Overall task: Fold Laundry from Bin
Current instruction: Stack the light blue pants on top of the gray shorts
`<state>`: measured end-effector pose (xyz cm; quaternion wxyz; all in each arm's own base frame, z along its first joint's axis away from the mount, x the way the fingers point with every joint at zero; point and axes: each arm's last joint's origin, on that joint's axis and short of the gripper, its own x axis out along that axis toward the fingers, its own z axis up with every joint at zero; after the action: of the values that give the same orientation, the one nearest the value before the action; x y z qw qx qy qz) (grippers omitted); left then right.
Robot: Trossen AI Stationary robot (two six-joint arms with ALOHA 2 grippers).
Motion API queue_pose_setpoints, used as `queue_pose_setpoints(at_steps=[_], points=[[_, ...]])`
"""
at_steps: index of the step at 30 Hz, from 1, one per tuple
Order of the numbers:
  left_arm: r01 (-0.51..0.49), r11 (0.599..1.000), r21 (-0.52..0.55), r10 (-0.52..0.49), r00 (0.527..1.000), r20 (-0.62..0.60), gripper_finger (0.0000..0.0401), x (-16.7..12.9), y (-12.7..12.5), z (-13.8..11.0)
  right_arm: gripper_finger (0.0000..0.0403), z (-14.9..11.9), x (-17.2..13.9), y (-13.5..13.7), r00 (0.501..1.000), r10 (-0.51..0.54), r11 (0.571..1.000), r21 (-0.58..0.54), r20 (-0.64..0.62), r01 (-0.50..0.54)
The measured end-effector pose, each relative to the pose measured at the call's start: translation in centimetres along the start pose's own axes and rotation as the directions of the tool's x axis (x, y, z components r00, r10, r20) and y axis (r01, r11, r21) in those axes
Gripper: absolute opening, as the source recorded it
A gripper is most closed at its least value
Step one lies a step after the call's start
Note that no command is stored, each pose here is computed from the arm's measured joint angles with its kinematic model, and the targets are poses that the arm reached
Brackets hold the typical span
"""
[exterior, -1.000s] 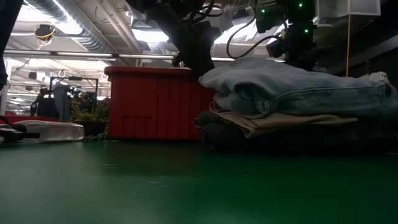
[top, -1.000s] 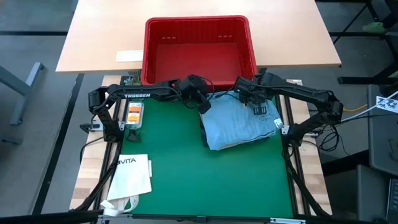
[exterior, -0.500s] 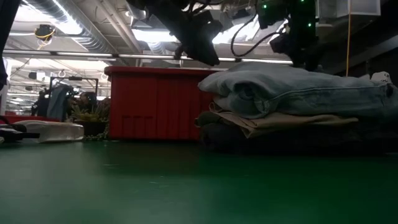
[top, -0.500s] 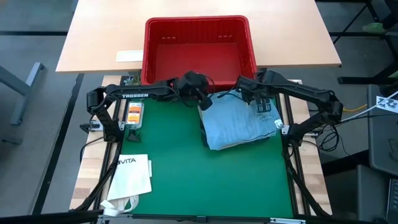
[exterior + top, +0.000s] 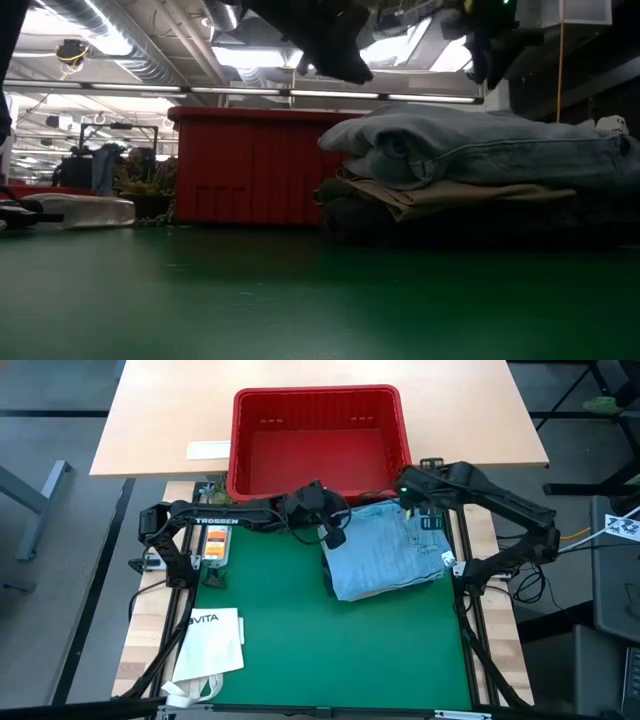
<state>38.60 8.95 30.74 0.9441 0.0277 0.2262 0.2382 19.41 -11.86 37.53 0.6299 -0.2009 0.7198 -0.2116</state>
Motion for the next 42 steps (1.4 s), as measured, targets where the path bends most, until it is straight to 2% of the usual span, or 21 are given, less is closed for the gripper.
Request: queue_pose_setpoints(at_steps=[2, 4, 7, 10, 16, 19, 22, 25, 29, 34, 37, 42], points=[[0.01, 1.0, 0.002, -0.01, 1.0, 0.012, 0.0105, -0.2, -0.5, 0.3, 0.0193, -0.9, -0.7, 0.0, 1.0, -0.003, 0.998, 0.069, 0.03, 0.001], [0.024, 1.0, 0.005, -0.024, 0.999, 0.027, 0.0105, -0.5, -1.1, 0.5, 0.0193, -1.6, -1.2, 0.3, 0.996, 0.033, 0.99, 0.134, 0.077, -0.043], [0.056, 0.998, 0.018, -0.056, 0.998, 0.031, 0.0105, -0.8, -2.2, 0.5, 0.0193, -2.4, -1.1, 1.2, 0.98, 0.141, 0.977, 0.139, 0.144, -0.161], [0.096, 0.995, 0.033, -0.097, 0.995, 0.021, 0.0105, -1.2, -3.3, 0.4, 0.0193, -2.8, -0.3, 2.4, 0.96, 0.202, 0.964, 0.133, 0.196, -0.23], [0.166, 0.985, 0.041, -0.166, 0.986, 0.009, 0.0105, -1.7, -4.9, -0.1, 0.0193, -3.0, 2.3, 4.9, 0.908, 0.231, 0.944, 0.144, 0.349, -0.295], [0.17, 0.985, 0.014, -0.17, 0.985, -0.004, 0.0105, -1.0, -5.4, -0.7, 0.0193, -2.8, 3.3, 5.8, 0.866, 0.221, 0.937, 0.15, 0.448, -0.317], [0.159, 0.987, 0.014, -0.159, 0.987, -0.037, 0.0105, 0.7, -5.9, -1.9, 0.0193, -2.5, 4.4, 6.4, 0.847, 0.183, 0.938, 0.168, 0.499, -0.302], [0.119, 0.993, 0.022, -0.117, 0.99, -0.078, 0.0105, 2.6, -6.1, -3.4, 0.0193, -2.0, 5.9, 7.2, 0.855, 0.159, 0.942, 0.183, 0.493, -0.281], [0.044, 0.998, 0.041, -0.036, 0.986, -0.165, 0.0105, 5.4, -5.7, -6.0, 0.0193, -1.7, 8.3, 8.6, 0.894, 0.137, 0.951, 0.195, 0.427, -0.239], [0.028, 0.998, 0.049, -0.016, 0.973, -0.232, 0.0105, 7.7, -5.5, -8.4, 0.0193, -1.6, 10.9, 10.4, 0.909, 0.15, 0.948, 0.204, 0.388, -0.243], [0.035, 0.998, 0.045, -0.022, 0.965, -0.263, 0.0105, 8.6, -5.4, -9.4, 0.0193, -1.6, 11.8, 11.2, 0.91, 0.154, 0.94, 0.228, 0.384, -0.255], [0.032, 0.998, 0.052, -0.017, 0.963, -0.268, 0.0105, 8.5, -5.5, -9.4, 0.0193, -1.6, 12.1, 11.5, 0.904, 0.169, 0.937, 0.222, 0.392, -0.271]])
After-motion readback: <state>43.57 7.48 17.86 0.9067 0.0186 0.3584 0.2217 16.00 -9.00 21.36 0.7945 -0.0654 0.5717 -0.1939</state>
